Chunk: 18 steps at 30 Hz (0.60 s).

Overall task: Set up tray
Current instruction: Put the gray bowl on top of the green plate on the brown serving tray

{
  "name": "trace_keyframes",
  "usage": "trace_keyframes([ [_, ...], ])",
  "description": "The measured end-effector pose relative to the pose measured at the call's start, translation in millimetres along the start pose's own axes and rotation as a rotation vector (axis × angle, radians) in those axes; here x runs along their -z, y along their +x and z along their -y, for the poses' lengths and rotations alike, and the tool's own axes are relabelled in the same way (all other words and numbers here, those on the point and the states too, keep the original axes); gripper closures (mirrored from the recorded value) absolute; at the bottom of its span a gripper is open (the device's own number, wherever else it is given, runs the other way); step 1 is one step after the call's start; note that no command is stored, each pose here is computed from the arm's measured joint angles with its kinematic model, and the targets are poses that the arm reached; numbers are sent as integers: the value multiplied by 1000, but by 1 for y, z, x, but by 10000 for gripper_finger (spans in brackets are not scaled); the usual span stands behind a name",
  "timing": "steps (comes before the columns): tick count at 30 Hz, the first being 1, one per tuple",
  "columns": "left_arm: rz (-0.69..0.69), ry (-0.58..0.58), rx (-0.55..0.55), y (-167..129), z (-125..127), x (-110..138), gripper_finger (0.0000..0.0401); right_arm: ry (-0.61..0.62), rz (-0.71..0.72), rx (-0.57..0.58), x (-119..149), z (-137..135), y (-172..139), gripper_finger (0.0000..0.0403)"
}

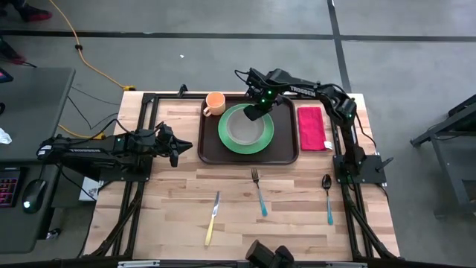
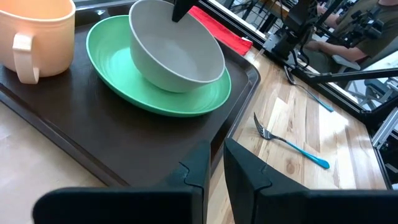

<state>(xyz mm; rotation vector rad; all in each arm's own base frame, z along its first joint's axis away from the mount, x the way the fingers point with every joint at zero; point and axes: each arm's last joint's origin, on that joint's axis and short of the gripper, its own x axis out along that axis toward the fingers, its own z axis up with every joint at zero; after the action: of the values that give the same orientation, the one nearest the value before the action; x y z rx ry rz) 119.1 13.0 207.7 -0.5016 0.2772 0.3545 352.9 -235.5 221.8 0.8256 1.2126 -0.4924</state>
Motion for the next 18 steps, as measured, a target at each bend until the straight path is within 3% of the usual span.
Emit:
trace_keyframes([
  [18,0,1,-1,0,0,0,325,-50,2,2,0,0,0,402],
])
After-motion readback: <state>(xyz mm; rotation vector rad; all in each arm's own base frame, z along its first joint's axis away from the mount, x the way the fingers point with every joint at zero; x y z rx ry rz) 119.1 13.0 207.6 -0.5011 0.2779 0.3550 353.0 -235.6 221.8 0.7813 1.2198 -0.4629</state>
